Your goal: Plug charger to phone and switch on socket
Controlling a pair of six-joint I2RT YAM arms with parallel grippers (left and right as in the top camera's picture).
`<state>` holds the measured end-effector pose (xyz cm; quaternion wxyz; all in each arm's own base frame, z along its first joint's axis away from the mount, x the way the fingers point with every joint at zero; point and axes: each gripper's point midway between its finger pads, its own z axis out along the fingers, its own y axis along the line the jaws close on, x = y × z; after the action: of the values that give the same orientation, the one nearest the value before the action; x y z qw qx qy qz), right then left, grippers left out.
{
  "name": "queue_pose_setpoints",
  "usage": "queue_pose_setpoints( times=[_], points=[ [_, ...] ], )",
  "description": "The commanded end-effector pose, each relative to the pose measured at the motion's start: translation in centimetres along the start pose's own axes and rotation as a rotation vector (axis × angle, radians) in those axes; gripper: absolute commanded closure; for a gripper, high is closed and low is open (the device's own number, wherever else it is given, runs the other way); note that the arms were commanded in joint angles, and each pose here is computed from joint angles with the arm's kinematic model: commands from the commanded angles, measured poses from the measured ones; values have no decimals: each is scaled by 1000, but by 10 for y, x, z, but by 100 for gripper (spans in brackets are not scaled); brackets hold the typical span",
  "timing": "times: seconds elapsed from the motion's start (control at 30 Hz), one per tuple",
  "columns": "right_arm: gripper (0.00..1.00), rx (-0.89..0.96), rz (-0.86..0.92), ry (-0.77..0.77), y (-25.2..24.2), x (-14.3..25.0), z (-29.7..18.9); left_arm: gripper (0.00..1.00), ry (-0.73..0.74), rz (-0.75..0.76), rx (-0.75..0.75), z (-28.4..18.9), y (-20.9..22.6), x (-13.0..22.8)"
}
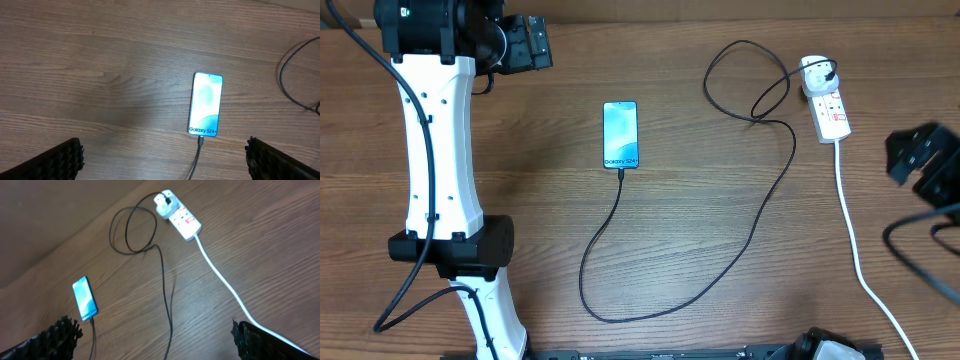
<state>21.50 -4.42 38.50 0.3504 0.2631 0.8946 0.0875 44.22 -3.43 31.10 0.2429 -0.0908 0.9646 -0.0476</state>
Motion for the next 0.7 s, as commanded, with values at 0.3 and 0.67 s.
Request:
queue_pose_setpoints(
  times=[0.3, 0.67],
  points=[
    [0, -82, -32, 7, -5, 61, 7, 0, 1, -8, -11, 3, -1, 0],
    [0, -95, -16, 56, -3, 68, 11, 0, 1, -8, -11, 3, -1, 0]
  ],
)
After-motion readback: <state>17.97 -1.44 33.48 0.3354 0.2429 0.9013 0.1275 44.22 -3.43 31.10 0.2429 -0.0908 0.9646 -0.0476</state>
